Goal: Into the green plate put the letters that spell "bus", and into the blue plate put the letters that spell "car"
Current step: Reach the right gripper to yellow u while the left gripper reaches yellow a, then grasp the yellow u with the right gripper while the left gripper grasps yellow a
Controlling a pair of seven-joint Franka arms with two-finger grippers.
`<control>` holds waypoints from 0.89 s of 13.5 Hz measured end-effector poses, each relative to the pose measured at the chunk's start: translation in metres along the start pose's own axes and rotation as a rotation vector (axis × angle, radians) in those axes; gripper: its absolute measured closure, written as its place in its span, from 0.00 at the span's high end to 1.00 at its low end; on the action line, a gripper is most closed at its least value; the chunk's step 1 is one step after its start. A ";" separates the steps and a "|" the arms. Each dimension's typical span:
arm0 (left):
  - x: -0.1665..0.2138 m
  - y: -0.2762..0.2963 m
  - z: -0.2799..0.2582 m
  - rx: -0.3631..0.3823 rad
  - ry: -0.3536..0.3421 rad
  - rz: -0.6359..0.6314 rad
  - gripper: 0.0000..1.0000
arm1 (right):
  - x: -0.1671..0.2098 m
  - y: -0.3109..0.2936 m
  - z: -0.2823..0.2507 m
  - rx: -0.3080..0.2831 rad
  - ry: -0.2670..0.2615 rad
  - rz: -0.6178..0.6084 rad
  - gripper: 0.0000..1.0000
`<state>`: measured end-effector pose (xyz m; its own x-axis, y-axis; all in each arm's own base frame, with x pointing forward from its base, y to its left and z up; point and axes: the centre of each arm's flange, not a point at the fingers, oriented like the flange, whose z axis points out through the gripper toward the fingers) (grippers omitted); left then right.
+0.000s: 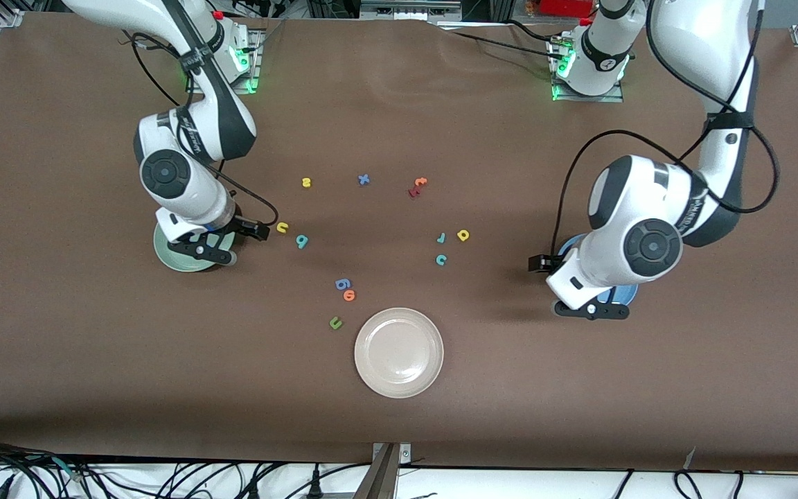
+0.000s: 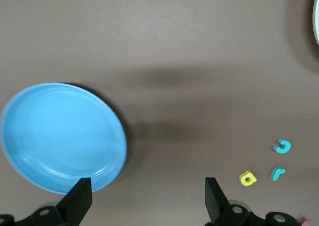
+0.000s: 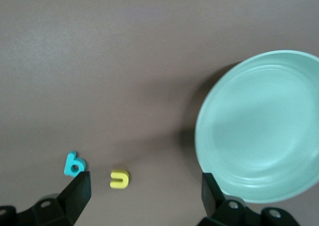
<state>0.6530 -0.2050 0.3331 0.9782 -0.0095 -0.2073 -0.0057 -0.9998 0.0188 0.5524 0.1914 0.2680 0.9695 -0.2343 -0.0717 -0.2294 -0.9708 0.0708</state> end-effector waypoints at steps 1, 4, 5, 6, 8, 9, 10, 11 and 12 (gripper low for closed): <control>-0.003 0.005 0.010 -0.016 -0.006 -0.032 1.00 | 0.000 -0.004 0.010 0.003 0.000 -0.005 0.98; -0.021 0.026 0.029 -0.030 0.018 -0.081 1.00 | -0.004 -0.016 0.033 0.008 -0.006 -0.008 0.96; -0.030 0.032 0.037 -0.031 0.028 -0.090 1.00 | -0.006 -0.021 0.039 0.015 -0.003 -0.015 0.96; -0.038 0.036 0.046 -0.034 0.039 -0.101 1.00 | -0.008 -0.026 0.046 0.020 -0.002 -0.021 0.96; -0.056 0.048 0.066 -0.049 0.066 -0.140 1.00 | -0.011 -0.030 0.058 0.016 -0.015 -0.024 0.97; -0.065 0.057 0.077 -0.058 0.080 -0.162 1.00 | -0.012 -0.031 0.062 0.013 -0.021 -0.023 0.97; -0.074 0.066 0.089 -0.065 0.096 -0.179 1.00 | -0.014 -0.031 0.066 0.010 -0.027 -0.026 0.97; -0.083 0.076 0.100 -0.072 0.114 -0.192 1.00 | -0.017 -0.033 0.068 0.008 -0.033 -0.029 0.97; -0.091 0.085 0.110 -0.076 0.127 -0.206 1.00 | -0.021 -0.034 0.071 0.006 -0.039 -0.034 0.99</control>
<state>0.5406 -0.2905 0.2456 0.9753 0.2018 -0.0902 0.2079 -0.9761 0.0636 0.5339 0.2261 0.1969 0.9728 -0.2025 -0.1127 -0.1967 -0.9786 0.0612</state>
